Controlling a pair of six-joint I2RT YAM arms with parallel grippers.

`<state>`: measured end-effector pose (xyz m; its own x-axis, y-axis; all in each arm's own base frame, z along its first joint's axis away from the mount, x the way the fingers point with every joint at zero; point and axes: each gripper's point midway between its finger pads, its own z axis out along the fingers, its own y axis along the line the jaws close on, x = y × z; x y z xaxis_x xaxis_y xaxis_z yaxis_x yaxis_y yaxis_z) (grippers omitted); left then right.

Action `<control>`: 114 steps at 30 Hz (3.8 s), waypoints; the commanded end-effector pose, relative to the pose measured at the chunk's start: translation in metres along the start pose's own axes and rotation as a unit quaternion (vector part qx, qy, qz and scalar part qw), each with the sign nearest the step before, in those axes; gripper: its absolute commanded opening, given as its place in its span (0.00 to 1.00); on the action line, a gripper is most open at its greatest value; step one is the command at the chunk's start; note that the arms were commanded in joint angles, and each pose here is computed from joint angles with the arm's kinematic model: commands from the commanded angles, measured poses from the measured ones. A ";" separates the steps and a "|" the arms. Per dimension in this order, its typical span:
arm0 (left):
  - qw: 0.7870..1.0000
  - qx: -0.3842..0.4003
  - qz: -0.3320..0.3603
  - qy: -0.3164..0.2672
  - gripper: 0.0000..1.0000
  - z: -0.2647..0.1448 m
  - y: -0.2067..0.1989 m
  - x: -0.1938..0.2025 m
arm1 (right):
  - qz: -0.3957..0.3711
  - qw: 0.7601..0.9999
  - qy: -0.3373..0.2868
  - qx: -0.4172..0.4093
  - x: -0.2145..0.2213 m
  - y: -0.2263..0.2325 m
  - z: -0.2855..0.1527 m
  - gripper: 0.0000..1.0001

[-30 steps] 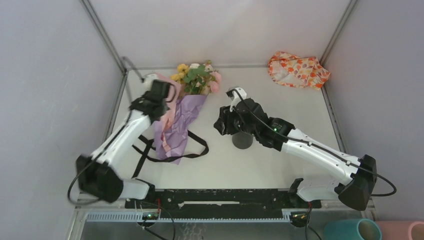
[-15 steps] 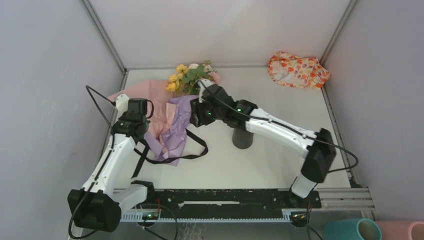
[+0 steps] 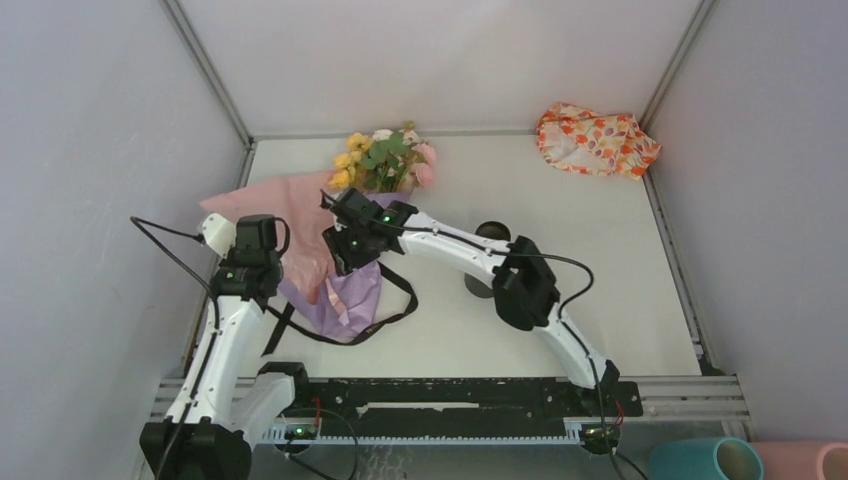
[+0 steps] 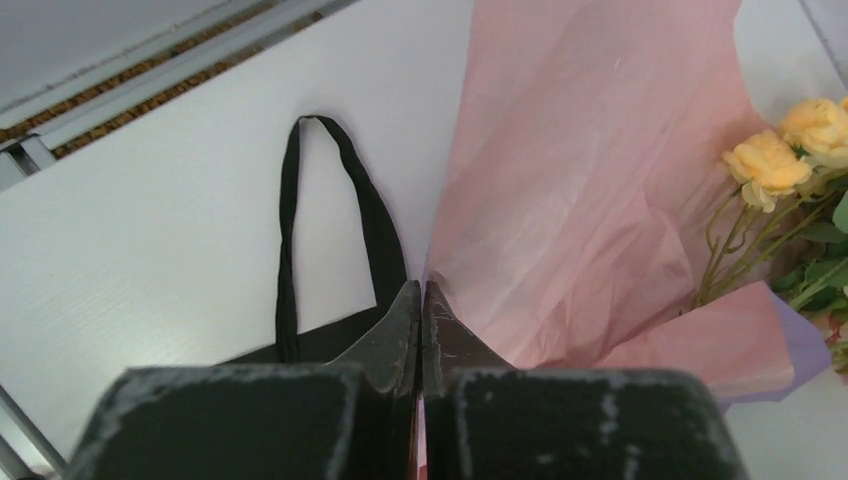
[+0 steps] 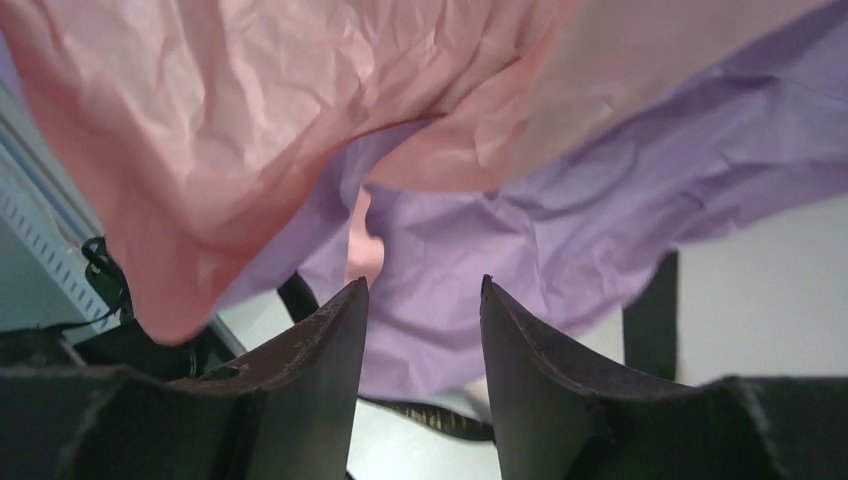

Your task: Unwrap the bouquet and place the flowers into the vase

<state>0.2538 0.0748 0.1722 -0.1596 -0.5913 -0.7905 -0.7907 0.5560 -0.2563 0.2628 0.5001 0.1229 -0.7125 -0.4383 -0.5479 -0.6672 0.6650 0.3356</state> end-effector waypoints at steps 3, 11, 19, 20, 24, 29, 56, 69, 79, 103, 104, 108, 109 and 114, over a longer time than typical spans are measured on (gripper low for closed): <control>0.998 0.038 -0.032 0.037 0.00 0.010 -0.015 0.025 | 0.016 0.996 0.049 -0.071 0.013 0.015 0.036 0.54; 0.996 0.060 -0.032 0.048 0.00 0.012 -0.025 0.031 | 0.065 0.992 0.102 -0.023 0.042 -0.035 0.069 0.54; 0.990 0.110 -0.030 0.083 0.00 0.017 -0.046 0.051 | 0.167 0.980 0.095 0.053 0.041 -0.139 0.049 0.54; 0.989 0.116 -0.029 0.087 0.00 0.018 -0.050 0.055 | 0.173 0.979 0.088 0.057 0.037 -0.148 0.044 0.54; 0.988 0.124 -0.016 0.090 0.00 0.018 -0.060 0.066 | 0.179 0.979 0.072 0.059 0.024 -0.167 0.025 0.53; 0.990 0.103 0.006 0.098 0.00 0.026 -0.058 0.079 | 0.129 0.989 0.032 0.067 0.005 -0.153 0.000 0.52; 0.988 0.088 0.041 0.116 0.00 0.039 -0.046 0.104 | 0.105 0.990 -0.029 0.094 -0.051 -0.127 -0.028 0.52; 0.988 0.091 0.044 0.120 0.01 0.041 -0.046 0.108 | 0.103 0.991 -0.018 0.083 -0.043 -0.107 -0.026 0.52; 0.987 0.095 0.047 0.121 0.01 0.042 -0.047 0.110 | 0.114 0.990 -0.014 0.086 -0.047 -0.112 -0.014 0.51; 0.986 0.107 0.048 0.116 0.02 0.036 -0.049 0.105 | 0.113 0.958 -0.095 0.248 -0.055 -0.206 -0.128 0.00; 0.987 0.106 0.048 0.115 0.02 0.036 -0.049 0.104 | 0.118 0.952 -0.096 0.267 -0.050 -0.220 -0.136 0.00; 0.987 0.101 0.050 0.115 0.02 0.038 -0.048 0.105 | 0.168 0.935 -0.074 0.303 -0.018 -0.270 -0.148 0.00; 0.987 0.100 0.051 0.116 0.02 0.038 -0.048 0.106 | 0.182 0.932 -0.070 0.305 -0.011 -0.280 -0.149 0.00; 0.987 0.095 0.053 0.115 0.01 0.040 -0.046 0.106 | 0.232 0.916 -0.058 0.322 0.018 -0.318 -0.156 0.00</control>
<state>0.2930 0.0071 0.0739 -0.3887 -0.6494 -0.6536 -0.6500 0.6960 -0.3051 0.4198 0.2110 0.1285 -0.8442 -0.0384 -0.5347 -0.0775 0.9957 0.0509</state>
